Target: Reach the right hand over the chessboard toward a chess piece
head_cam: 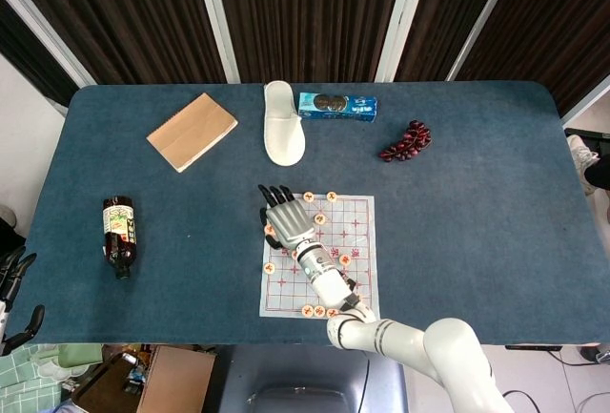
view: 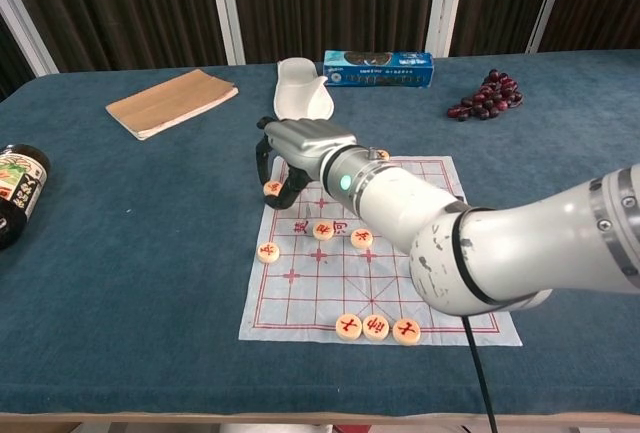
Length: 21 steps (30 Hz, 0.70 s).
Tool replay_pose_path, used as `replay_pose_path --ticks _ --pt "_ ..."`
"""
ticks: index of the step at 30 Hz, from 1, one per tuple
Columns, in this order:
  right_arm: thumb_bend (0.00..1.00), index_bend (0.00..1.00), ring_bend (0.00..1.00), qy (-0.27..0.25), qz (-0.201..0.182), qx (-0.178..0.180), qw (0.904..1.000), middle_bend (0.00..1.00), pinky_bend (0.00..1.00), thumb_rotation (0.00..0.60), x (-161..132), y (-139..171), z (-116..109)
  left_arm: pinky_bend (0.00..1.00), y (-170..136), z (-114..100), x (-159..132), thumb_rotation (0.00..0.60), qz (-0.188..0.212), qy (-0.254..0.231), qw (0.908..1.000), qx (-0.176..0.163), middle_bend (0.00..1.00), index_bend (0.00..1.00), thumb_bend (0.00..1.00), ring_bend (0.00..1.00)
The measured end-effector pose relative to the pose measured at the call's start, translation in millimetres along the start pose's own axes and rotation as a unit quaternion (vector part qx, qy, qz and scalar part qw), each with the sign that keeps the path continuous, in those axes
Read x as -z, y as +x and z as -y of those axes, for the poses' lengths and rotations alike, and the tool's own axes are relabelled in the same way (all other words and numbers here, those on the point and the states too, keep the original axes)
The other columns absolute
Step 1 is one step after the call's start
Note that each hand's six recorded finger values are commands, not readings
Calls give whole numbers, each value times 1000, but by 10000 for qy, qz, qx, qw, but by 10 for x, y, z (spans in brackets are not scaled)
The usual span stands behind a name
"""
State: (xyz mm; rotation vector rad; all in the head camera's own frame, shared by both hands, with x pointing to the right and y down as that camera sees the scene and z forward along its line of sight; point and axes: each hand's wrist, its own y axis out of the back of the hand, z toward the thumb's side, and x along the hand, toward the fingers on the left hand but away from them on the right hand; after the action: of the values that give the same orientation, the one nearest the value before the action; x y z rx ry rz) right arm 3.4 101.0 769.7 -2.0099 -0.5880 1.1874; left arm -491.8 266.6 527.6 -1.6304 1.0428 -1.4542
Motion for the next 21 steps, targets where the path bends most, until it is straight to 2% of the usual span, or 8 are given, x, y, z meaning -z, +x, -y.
replay_pose_path --ticks 9,21 --pt "478 652 0 97 56 -38 9999 55 0 600 25 -21 21 17 -7 13 0 600 -10 7 10000 35 0 0 446 0" --pt "479 505 0 134 76 -141 9998 57 0 600 48 -11 30 17 -11 7 4 600 -14 -15 10000 33 0 0 446 0"
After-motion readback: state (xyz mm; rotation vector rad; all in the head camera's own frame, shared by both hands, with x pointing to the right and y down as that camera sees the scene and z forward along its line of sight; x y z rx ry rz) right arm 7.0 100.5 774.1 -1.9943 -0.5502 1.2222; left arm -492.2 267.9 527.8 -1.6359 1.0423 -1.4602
